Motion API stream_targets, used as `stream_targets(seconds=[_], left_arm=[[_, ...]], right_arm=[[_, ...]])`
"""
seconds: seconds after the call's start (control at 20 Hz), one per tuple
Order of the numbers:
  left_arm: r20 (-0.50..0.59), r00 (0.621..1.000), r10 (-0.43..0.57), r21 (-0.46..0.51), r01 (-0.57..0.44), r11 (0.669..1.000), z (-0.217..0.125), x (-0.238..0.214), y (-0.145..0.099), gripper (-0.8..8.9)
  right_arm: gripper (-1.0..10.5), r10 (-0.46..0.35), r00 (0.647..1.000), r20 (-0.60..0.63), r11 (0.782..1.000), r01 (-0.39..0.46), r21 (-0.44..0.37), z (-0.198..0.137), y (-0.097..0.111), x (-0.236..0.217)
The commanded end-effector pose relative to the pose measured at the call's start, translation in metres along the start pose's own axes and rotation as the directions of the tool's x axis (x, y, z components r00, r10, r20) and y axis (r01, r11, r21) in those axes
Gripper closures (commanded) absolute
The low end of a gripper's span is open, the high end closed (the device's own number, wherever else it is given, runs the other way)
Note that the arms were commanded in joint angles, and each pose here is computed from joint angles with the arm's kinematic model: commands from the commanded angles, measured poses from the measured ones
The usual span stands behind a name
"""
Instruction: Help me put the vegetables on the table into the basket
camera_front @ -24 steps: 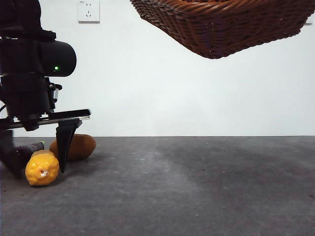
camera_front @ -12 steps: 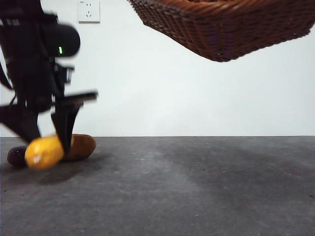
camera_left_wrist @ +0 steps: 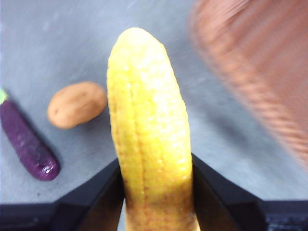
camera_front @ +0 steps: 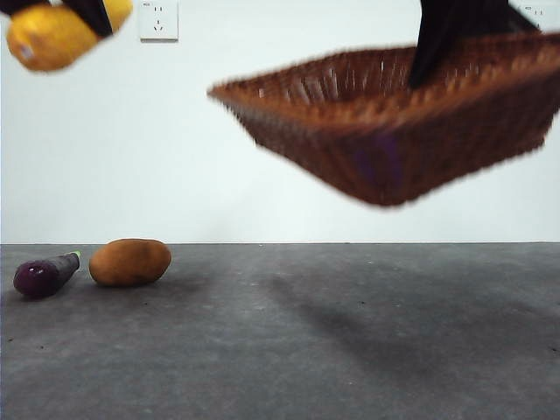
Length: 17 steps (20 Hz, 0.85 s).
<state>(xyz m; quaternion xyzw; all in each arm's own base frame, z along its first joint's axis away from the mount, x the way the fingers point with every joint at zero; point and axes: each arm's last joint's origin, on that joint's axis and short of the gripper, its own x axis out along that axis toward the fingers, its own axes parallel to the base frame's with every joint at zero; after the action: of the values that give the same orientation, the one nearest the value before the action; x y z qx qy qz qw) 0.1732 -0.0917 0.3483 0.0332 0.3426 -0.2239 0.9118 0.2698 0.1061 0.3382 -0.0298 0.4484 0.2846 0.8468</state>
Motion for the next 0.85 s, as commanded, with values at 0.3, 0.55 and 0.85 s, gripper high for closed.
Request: stream_targets(seconds=[0.3, 0.55, 0.85], left_arm=[[-0.052, 0.961, -0.271, 0.243, 0.276, 0.93, -0.034, 0.014, -0.061, 8.22], [-0.08, 0.916, -0.394, 0.332, 0.397, 0.856, -0.044, 0.056, -0.112, 8.22], [-0.255, 0.911, -0.324, 0.371, 0.402, 0.837, -0.062, 0.077, -0.117, 8.22]], right_arm=[[9.6, 0.111, 0.993, -0.048, 0.984, -0.103, 0.145, -0.038, -0.003, 0.056], [9.6, 0.17, 0.982, -0.077, 0.981, -0.162, 0.108, -0.041, 0.033, 0.074], [9.6, 0.19, 0.977, -0.093, 0.98, -0.183, 0.073, -0.042, 0.056, 0.088]])
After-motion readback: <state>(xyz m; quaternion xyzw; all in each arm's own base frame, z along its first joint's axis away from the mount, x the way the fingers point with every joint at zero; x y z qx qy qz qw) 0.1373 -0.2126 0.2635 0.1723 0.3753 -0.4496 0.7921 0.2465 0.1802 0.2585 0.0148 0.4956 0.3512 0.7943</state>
